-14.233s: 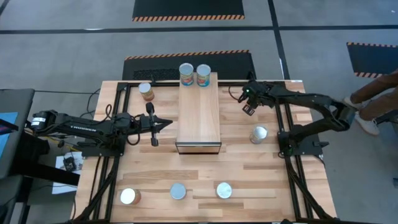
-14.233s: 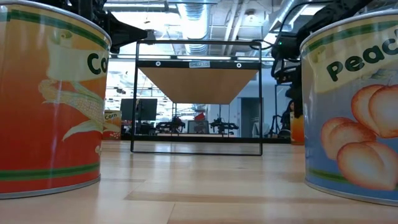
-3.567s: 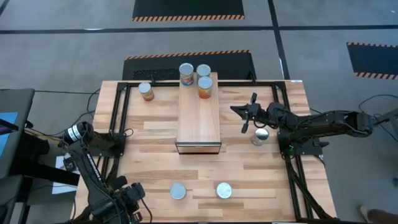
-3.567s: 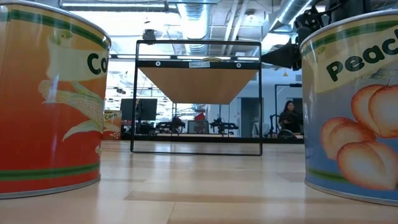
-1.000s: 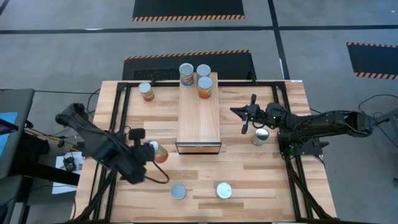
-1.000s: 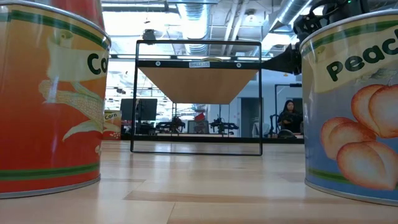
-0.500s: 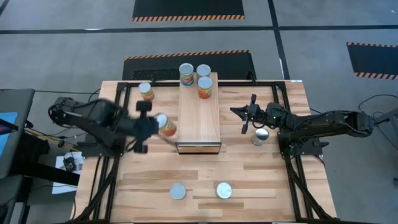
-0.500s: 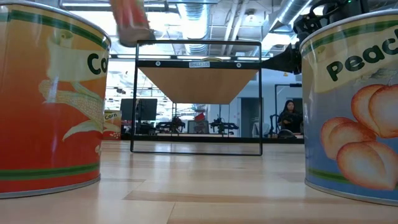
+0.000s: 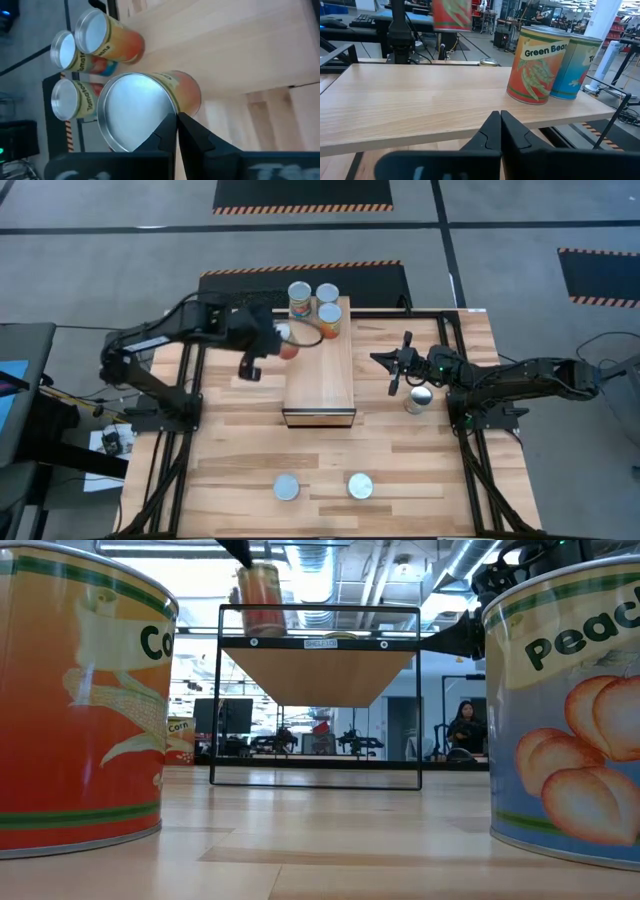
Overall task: Pick and place cans onto a shelf
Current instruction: Put the canned green beans on the shelf aligned with other canned green beans
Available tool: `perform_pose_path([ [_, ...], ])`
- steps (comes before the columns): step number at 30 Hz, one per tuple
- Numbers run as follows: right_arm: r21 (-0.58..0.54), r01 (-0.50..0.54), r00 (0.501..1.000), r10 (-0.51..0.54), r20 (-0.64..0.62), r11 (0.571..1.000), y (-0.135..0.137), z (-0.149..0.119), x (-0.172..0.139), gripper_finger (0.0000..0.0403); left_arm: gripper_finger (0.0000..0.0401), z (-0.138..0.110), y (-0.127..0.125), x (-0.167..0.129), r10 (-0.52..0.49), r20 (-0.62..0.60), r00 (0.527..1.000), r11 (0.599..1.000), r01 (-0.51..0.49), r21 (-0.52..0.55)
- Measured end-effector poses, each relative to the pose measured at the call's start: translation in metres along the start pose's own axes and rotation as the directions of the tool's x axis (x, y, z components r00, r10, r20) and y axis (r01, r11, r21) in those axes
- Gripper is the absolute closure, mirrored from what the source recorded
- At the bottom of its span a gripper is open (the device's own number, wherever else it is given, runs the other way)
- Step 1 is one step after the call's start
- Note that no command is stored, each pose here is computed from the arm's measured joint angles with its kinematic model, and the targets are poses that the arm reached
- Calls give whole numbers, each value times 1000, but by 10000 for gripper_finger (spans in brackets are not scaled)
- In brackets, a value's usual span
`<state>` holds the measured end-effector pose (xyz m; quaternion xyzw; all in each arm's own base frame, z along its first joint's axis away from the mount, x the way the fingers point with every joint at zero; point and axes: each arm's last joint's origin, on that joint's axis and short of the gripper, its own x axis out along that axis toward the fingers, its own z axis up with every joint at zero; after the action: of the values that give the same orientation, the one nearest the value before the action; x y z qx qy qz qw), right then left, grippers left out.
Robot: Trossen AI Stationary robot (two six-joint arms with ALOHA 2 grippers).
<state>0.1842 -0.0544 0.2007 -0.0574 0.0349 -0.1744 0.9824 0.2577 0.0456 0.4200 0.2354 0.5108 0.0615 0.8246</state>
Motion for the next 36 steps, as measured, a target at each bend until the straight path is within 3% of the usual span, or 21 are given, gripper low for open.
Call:
perform_pose_path([
  [9, -1, -1, 1000, 1, -7, 1000, 0, -1, 0, 398, 401, 16, 33, 37, -26, -51, 998, 998, 28, 47],
  [17, -4, -1, 1000, 1, -8, 1000, 0, -1, 0, 393, 401, 13, 50, 69, -34, -134, 990, 998, 40, 44],
  [36, -11, -2, 1000, 2, -13, 1000, 0, -1, 0, 396, 401, 15, 64, 88, -27, -100, 995, 999, 29, 21],
])
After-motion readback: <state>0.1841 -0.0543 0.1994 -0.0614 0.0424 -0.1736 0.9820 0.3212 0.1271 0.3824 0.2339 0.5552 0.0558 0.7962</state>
